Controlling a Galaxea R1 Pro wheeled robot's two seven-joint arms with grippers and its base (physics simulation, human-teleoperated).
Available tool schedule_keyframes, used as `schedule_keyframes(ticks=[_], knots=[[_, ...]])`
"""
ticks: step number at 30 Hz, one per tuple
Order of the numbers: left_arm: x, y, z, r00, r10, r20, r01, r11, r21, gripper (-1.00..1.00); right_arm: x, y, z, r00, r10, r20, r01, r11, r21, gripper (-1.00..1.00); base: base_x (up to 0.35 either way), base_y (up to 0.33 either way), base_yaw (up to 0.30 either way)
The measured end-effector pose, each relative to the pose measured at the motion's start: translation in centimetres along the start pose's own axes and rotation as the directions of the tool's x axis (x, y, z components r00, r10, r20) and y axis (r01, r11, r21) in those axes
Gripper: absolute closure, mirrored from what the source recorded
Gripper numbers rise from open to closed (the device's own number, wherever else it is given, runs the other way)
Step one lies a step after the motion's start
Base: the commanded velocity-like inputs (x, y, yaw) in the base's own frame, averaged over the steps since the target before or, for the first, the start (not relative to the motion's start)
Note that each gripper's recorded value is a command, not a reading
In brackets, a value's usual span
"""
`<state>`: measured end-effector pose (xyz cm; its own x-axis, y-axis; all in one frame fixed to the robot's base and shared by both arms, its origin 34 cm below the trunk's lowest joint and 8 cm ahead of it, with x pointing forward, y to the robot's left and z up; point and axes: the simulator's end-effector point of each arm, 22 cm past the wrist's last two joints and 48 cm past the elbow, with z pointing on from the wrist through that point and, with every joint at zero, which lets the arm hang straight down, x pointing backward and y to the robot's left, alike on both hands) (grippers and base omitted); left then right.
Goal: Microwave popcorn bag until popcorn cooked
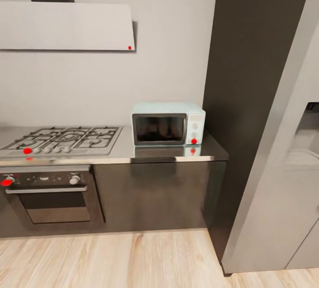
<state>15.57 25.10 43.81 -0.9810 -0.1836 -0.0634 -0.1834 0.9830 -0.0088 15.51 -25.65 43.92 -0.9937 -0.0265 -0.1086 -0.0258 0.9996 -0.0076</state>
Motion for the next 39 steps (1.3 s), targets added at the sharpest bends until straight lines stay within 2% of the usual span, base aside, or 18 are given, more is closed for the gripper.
schedule_keyframes(ticks=[12, 22, 39], knots=[[-0.03, 0.13, 0.01, 1.000, -0.010, 0.001, 0.010, 1.000, -0.002, -1.00, 0.00, 0.00, 0.00, 1.000, 0.000, 0.000, 0.000, 1.000, 0.000, -1.00, 0.247, -0.172, 0.000], [-0.09, 0.08, 0.01, 1.000, -0.011, 0.002, 0.011, 1.000, -0.002, -1.00, -0.01, 0.01, 0.01, 1.000, -0.001, 0.000, 0.001, 1.000, 0.000, -1.00, 0.022, -0.017, 0.136], [-0.06, 0.12, 0.01, 1.000, -0.011, 0.001, 0.011, 1.000, -0.002, -1.00, 0.08, 0.01, 0.01, 1.000, -0.001, -0.004, 0.001, 1.000, 0.000, -1.00, 0.099, -0.040, 0.006]])
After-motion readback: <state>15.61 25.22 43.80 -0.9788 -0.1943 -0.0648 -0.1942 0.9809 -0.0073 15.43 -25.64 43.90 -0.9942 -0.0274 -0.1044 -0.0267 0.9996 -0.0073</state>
